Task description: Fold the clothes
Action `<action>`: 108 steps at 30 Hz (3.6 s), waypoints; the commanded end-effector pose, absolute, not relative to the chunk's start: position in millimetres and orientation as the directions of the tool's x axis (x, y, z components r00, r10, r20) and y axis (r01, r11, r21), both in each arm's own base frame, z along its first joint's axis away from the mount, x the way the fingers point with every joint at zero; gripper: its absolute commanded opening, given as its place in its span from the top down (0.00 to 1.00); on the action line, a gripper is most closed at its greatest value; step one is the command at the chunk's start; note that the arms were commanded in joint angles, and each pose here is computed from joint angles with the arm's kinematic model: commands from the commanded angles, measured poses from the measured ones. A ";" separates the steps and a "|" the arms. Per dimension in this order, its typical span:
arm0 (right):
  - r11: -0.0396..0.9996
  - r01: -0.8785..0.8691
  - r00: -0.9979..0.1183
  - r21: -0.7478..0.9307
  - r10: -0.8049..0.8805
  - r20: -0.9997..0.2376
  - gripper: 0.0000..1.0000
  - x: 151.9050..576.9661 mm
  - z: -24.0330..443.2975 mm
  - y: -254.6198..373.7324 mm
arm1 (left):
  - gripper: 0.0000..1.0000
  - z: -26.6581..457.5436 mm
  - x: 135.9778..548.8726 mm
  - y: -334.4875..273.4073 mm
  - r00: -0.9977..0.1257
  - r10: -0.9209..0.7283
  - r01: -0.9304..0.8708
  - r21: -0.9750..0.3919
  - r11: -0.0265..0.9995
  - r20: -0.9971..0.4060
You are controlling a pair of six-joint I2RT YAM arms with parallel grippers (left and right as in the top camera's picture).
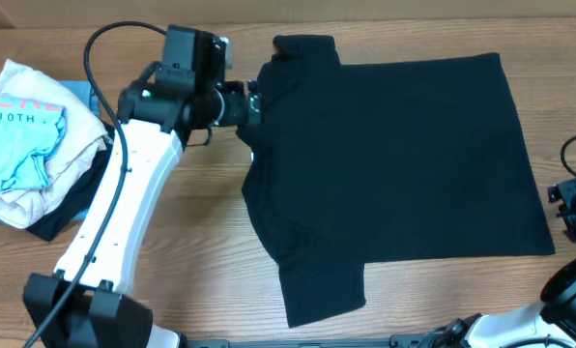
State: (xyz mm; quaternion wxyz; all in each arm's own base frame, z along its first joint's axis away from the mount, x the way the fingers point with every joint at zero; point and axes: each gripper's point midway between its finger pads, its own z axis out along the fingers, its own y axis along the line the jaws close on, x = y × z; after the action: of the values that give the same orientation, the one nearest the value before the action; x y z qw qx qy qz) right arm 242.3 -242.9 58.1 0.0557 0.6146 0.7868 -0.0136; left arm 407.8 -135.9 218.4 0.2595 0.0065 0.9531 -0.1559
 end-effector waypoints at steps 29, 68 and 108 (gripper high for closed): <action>0.168 0.984 -0.164 0.063 0.984 -0.065 0.48 211.5 -13.2 -216.8 | 0.00 51.4 132.0 -219.2 -0.813 0.427 0.452 -0.034 0.891 0.396; 0.171 0.979 -0.166 0.113 0.985 -0.049 0.96 220.6 -12.1 -213.6 | 0.96 -1.6 84.6 -231.6 -0.820 0.393 0.381 -0.115 0.917 0.417; 0.617 0.755 -0.479 0.221 0.750 -0.457 0.96 407.7 125.9 -190.6 | 0.96 185.5 397.7 -194.7 -0.863 0.173 0.231 -0.066 0.971 -0.475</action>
State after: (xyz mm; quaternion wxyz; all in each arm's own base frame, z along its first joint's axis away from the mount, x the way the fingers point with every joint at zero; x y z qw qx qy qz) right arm 395.1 -183.8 115.6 0.2371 0.4465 0.8623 0.0293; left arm 387.1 -195.2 174.6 0.2136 0.0841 0.9709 -0.0678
